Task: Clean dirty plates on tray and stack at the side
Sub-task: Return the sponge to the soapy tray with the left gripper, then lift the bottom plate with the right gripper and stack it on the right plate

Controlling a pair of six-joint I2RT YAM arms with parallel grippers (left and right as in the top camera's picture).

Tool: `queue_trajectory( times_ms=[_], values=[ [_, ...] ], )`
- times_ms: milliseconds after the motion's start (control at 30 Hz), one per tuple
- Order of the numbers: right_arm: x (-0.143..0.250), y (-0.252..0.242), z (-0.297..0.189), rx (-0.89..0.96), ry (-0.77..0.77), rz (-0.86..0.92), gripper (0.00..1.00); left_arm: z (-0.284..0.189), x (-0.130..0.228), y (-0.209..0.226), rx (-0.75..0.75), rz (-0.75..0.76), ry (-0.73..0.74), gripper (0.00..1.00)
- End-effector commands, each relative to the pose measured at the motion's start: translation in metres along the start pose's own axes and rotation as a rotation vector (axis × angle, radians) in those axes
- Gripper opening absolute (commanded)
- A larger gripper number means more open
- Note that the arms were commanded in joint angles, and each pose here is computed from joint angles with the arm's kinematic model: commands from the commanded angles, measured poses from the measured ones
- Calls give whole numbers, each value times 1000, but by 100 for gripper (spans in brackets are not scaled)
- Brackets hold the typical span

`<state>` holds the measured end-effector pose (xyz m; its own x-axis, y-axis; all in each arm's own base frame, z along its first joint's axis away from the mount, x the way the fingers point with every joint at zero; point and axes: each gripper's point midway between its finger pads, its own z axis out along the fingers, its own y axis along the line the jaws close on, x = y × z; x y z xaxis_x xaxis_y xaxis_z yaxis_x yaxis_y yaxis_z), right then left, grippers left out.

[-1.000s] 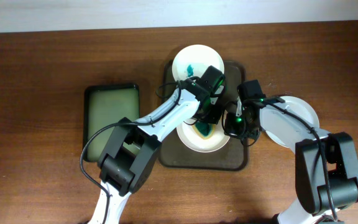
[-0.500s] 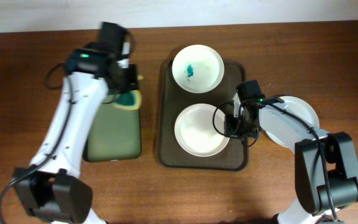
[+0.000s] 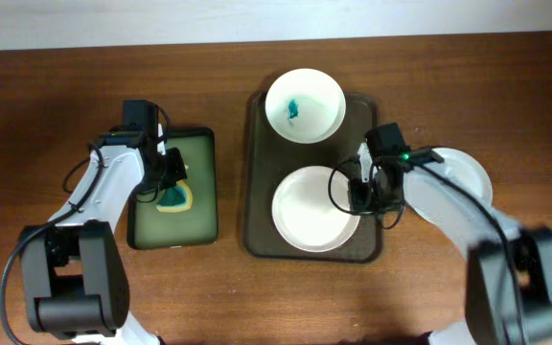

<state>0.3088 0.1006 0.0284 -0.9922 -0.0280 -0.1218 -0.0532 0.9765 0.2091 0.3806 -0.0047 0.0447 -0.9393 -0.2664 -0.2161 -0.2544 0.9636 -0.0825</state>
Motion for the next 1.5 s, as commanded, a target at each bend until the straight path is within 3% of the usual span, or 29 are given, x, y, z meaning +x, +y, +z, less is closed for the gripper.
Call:
queue_trajectory(
  times_ms=[0,100,433,667,833,1467],
  values=[
    [-27,9,-79,221,-296,-115,4,-3,0,-1,9,12,-3,0],
    [-30,16,-115,368,-442,-171,4,-3,3,0,6,11,10,0],
    [-26,49,-167,780,-706,-357,4,-3,4,0,5,11,15,0],
    [-12,83,-182,845,-814,-460,4,11,16,2,3,15,23,0],
    [-13,83,-183,848,-816,-459,4,28,30,6,2,14,28,0],
    [-14,84,-183,838,-827,-450,4,28,25,3,15,15,9,0]
  ],
)
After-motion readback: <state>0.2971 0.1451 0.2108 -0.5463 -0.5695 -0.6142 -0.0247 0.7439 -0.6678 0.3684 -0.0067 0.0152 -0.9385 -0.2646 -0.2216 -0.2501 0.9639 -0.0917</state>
